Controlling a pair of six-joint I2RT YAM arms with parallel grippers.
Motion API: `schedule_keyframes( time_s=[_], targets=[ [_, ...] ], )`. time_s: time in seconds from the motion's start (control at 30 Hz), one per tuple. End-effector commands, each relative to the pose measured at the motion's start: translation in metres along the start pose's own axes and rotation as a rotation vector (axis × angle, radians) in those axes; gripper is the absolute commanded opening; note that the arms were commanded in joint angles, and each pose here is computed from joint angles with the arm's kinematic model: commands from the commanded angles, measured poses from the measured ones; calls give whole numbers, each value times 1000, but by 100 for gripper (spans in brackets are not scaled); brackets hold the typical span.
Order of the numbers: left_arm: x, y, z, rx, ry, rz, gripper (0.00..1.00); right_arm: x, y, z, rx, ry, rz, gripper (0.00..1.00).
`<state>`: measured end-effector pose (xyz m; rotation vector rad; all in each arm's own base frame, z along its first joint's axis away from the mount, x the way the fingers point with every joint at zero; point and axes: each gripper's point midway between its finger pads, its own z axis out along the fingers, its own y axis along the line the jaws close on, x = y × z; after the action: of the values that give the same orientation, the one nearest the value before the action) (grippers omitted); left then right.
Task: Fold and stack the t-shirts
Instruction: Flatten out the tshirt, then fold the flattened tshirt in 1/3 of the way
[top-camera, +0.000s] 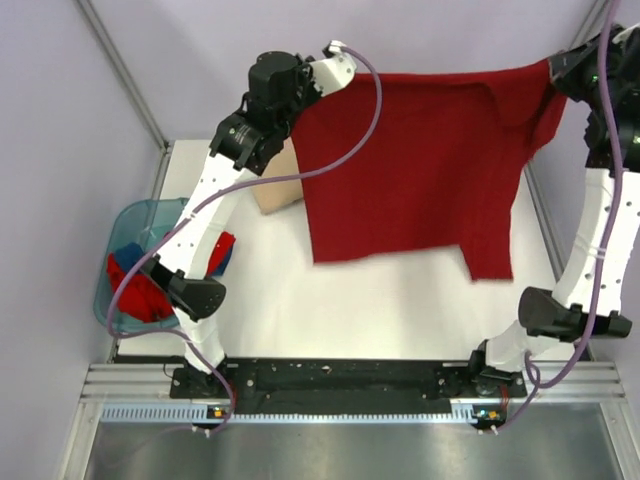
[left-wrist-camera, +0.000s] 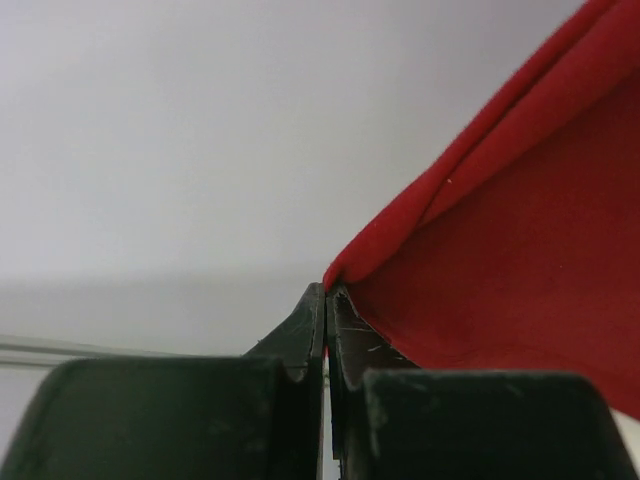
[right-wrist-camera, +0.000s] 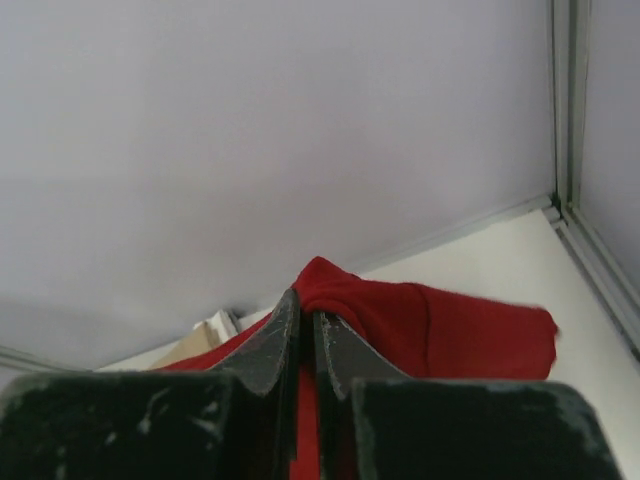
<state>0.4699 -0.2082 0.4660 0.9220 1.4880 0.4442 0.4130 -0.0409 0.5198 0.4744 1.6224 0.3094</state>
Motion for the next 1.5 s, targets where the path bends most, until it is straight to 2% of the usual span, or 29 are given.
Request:
schedule_keyframes(
  time_s=[0.0, 0.1, 0.2, 0.33, 0.43, 0.6, 0.67, 0.77, 0.9, 1.07, 1.27, 1.4, 1.47],
  targets=[
    [-48, 108, -61, -329, -159, -61, 0, -94, 50, -106, -124, -347, -132, 0],
    [-42, 92, -63, -245, -145, -73, 0, -70, 36, -121, -83, -303, -144, 0],
    [-25, 52, -58, -97, -112, -71, 0, -16, 10, -118, -40, -177, -127, 0],
    [15, -25, -61, 188, -29, -20, 0, 55, -27, -139, 35, -60, -88, 0],
    [63, -81, -76, 378, 103, 11, 0, 115, -56, -156, 109, 68, -31, 0],
    [155, -169, -120, 659, 336, 59, 0, 255, -85, -179, 113, 449, 133, 0],
    [196, -217, -150, 810, 433, 41, 0, 314, -105, -188, 151, 611, 184, 0],
    [226, -276, -191, 998, 480, -15, 0, 375, -120, -205, 173, 785, 252, 0],
    [251, -318, -223, 1099, 488, 18, 0, 400, -130, -218, 219, 844, 286, 0],
    [264, -332, -222, 1108, 507, 29, 0, 397, -139, -214, 285, 812, 295, 0],
    [251, -310, -148, 875, 504, 63, 0, 391, -151, -181, 358, 738, 330, 0],
    [230, -302, -104, 805, 480, 72, 0, 379, -169, -143, 428, 668, 298, 0],
    [232, -301, -86, 777, 494, 102, 0, 375, -177, -129, 464, 656, 271, 0]
  ],
)
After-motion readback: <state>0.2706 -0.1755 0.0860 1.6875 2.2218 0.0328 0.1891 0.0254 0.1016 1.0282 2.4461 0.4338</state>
